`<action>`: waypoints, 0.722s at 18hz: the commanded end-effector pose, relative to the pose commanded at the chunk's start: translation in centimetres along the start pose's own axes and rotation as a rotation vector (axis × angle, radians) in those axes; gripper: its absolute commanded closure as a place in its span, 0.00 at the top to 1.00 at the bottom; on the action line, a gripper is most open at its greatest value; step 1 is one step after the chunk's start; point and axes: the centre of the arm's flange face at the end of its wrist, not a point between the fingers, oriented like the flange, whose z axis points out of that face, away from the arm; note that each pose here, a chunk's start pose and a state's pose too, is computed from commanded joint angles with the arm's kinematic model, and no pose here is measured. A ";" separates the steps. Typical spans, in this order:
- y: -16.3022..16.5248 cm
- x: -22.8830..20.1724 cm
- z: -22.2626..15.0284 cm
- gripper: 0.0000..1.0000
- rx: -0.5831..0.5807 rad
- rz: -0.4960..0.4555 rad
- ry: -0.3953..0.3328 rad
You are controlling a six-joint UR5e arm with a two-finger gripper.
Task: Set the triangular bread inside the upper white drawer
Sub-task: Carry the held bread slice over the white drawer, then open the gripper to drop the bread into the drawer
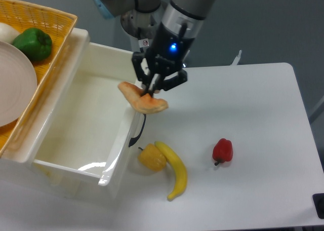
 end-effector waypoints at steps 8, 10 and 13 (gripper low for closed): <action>0.3 4.6 2.7 0.22 -0.034 0.065 0.060; 0.2 5.3 3.6 0.26 -0.050 0.077 0.071; 0.2 5.6 4.3 0.50 -0.060 0.093 0.076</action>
